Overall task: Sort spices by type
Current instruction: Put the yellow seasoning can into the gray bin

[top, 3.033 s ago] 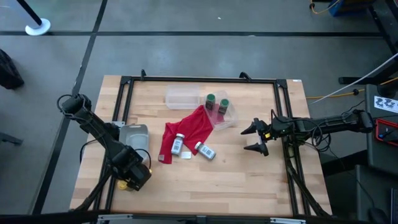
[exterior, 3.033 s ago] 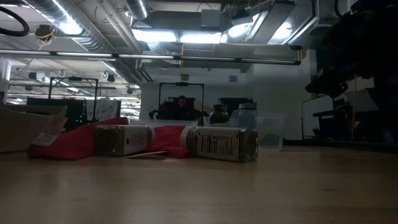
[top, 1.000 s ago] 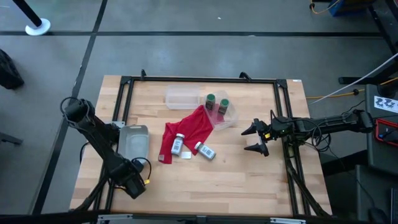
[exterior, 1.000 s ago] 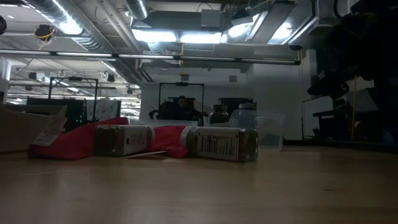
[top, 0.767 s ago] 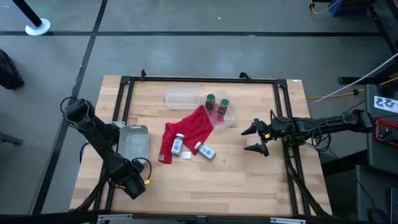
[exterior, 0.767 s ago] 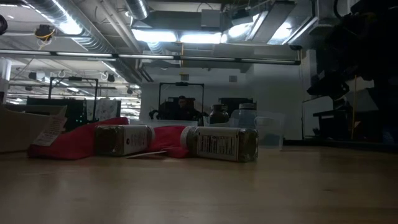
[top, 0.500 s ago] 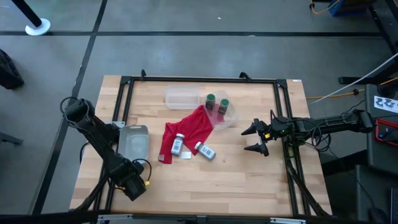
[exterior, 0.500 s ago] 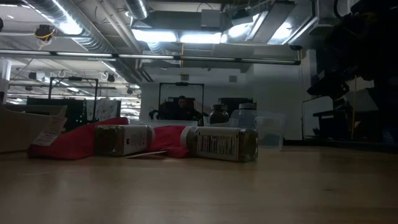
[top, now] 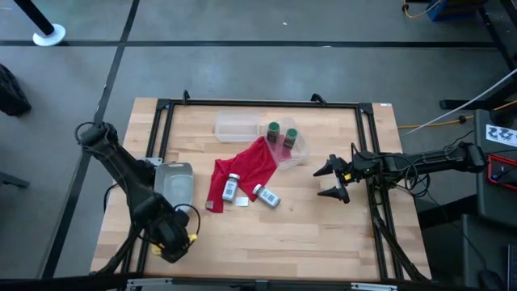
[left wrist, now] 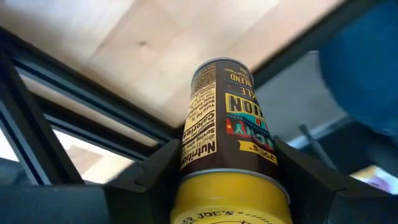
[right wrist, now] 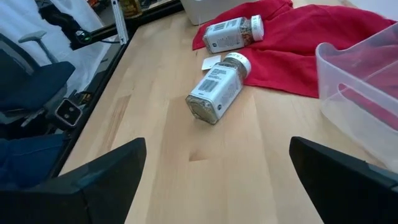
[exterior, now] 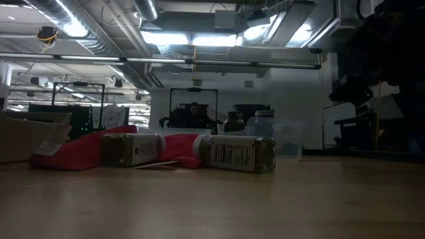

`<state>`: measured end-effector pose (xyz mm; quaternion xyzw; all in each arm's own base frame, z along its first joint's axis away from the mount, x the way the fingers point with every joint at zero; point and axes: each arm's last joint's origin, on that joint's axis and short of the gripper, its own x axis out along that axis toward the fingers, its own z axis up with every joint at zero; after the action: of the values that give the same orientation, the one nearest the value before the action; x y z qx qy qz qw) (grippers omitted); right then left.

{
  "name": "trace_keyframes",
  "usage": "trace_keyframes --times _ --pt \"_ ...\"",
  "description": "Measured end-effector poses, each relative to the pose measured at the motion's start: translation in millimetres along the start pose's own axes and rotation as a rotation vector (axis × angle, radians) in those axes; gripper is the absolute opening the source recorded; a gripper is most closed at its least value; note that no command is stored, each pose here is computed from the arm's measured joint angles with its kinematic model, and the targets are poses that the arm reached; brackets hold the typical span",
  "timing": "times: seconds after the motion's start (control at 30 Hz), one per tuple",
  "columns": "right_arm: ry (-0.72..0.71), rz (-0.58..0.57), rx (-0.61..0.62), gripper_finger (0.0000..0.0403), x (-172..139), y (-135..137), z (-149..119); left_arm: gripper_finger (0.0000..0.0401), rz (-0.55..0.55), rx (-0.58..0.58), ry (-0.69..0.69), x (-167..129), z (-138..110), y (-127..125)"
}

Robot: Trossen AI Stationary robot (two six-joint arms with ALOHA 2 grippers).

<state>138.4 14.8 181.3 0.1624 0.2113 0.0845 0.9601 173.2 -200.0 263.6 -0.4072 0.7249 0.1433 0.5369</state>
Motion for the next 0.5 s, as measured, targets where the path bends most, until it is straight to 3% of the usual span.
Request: trace_keyframes --times 0.3,0.5 --pt "-0.054 0.082 -0.049 0.0395 -10 5 4 0.0206 -0.149 -0.040 -0.077 -42 18 9" --pt "-0.095 0.085 -0.067 0.0395 -25 7 3 0.0206 -0.160 -0.049 -0.123 -65 31 27"
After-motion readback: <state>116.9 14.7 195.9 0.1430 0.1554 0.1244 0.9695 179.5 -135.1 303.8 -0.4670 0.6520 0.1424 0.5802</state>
